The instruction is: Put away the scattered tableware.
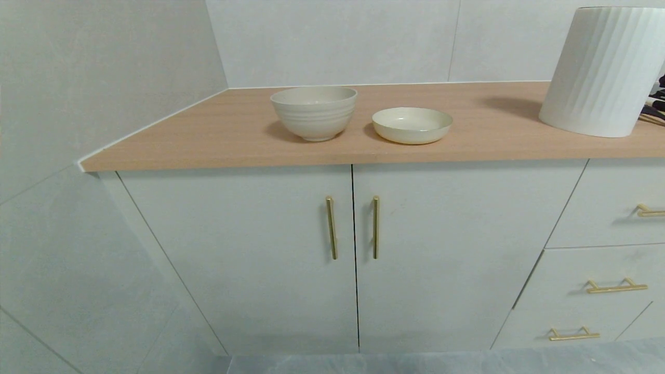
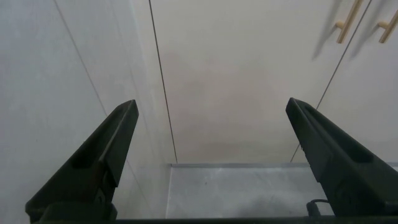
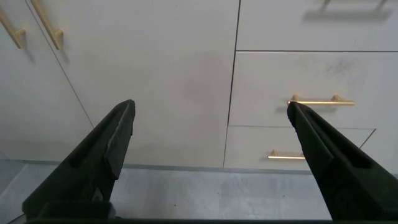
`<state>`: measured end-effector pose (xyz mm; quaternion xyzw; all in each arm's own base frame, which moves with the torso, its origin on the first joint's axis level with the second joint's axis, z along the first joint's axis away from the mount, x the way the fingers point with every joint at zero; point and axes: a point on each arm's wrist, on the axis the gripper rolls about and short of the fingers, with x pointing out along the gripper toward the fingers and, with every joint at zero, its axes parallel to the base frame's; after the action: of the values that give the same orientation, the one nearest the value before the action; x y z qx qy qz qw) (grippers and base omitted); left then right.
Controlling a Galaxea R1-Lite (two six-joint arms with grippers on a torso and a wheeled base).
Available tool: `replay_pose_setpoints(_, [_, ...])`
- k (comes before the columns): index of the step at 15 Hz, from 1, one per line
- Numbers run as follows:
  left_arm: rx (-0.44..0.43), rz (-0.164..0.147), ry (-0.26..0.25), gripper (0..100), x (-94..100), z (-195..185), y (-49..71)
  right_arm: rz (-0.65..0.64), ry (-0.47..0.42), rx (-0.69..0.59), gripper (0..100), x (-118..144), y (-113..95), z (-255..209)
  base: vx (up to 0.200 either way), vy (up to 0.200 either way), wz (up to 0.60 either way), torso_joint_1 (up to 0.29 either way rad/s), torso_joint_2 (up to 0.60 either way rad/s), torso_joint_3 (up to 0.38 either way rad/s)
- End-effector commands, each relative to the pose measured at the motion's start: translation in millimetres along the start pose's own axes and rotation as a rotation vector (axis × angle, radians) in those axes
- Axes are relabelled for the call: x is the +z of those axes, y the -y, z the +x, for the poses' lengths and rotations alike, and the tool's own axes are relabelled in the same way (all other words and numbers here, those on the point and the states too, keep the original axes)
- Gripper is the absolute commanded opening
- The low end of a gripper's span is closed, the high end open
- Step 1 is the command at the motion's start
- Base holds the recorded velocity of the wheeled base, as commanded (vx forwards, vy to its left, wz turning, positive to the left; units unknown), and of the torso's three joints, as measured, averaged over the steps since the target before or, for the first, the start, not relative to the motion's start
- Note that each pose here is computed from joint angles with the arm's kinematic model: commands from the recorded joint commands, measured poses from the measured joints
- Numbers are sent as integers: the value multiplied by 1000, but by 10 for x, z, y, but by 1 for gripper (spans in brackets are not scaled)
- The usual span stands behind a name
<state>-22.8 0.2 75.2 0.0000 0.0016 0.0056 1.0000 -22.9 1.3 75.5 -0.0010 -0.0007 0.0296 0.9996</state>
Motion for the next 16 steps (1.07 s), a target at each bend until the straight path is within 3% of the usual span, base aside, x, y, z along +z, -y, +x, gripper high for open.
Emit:
replay_pose_setpoints(1, [1,0,0,100,0,0,0,0,-1,1,100,0,0,1,0,0,0,0,0,0])
replay_pose_setpoints(5, [1,0,0,100,0,0,0,0,-1,1,100,0,0,1,0,150,0,-2,-1,4])
replay_pose_setpoints(16, [1,0,0,100,0,0,0,-3,-1,-1,100,0,0,1,0,0,0,0,0,0])
